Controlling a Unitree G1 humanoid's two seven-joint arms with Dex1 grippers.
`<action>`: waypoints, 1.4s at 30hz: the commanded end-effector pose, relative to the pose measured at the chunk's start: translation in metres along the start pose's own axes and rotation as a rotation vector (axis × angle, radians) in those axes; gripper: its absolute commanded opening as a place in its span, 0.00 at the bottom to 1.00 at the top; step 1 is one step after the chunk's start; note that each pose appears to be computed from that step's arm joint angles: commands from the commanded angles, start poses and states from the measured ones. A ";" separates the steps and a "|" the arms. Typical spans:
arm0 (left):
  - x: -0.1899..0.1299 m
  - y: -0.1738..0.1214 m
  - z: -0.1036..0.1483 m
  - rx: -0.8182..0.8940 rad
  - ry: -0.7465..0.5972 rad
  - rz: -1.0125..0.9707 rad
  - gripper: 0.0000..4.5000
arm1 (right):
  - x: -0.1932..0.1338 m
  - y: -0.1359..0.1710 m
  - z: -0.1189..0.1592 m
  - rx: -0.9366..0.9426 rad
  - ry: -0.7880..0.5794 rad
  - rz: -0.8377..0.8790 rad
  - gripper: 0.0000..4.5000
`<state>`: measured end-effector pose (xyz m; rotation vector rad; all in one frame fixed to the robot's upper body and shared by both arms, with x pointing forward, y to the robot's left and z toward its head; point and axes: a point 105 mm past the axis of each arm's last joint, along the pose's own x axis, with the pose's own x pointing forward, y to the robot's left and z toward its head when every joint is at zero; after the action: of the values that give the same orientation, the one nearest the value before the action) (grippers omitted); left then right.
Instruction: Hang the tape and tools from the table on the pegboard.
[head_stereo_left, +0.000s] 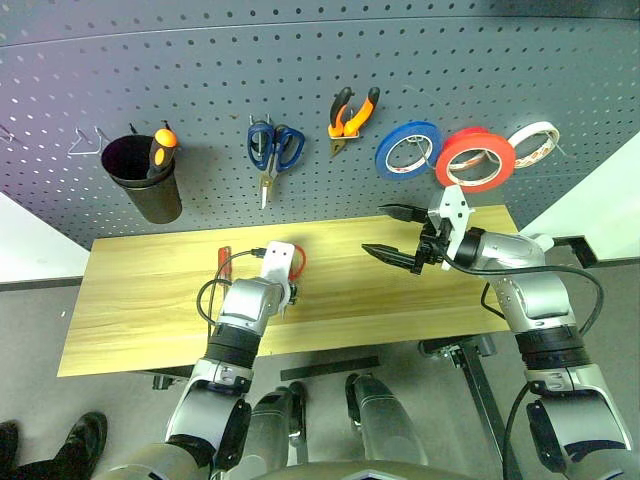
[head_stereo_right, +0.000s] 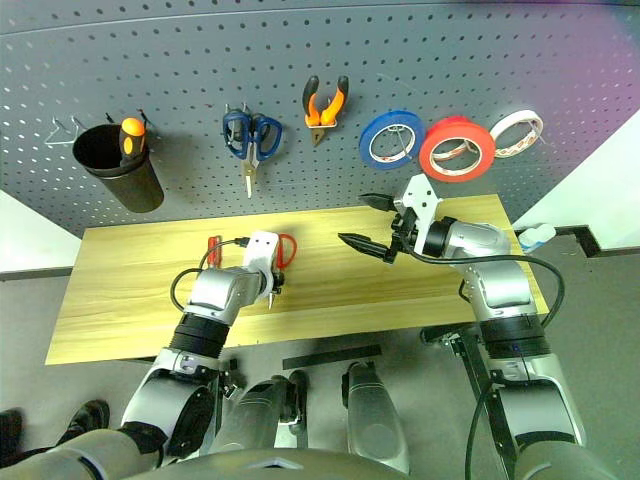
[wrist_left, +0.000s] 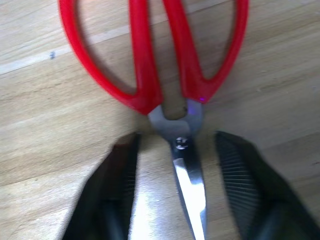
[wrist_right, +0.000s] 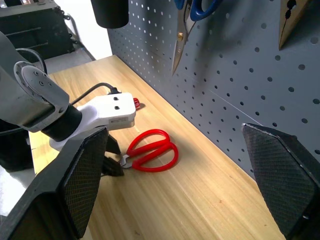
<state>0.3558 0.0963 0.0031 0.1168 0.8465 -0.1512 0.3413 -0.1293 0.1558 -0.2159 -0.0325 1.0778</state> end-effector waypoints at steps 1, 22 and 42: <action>-0.001 -0.002 -0.002 -0.008 0.014 0.001 0.22 | -0.005 -0.005 0.020 -0.052 -0.047 -0.016 1.00; -0.019 0.001 0.024 0.123 -0.138 0.034 0.06 | -0.009 0.011 0.008 0.025 -0.022 0.114 1.00; -0.042 0.004 0.024 0.224 -0.298 -0.049 0.06 | -0.022 0.011 0.003 -0.007 0.001 0.194 1.00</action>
<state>0.3476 0.1070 0.0380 0.2730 0.6025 -0.2547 0.3199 -0.1375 0.1476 -0.2035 0.0208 1.2764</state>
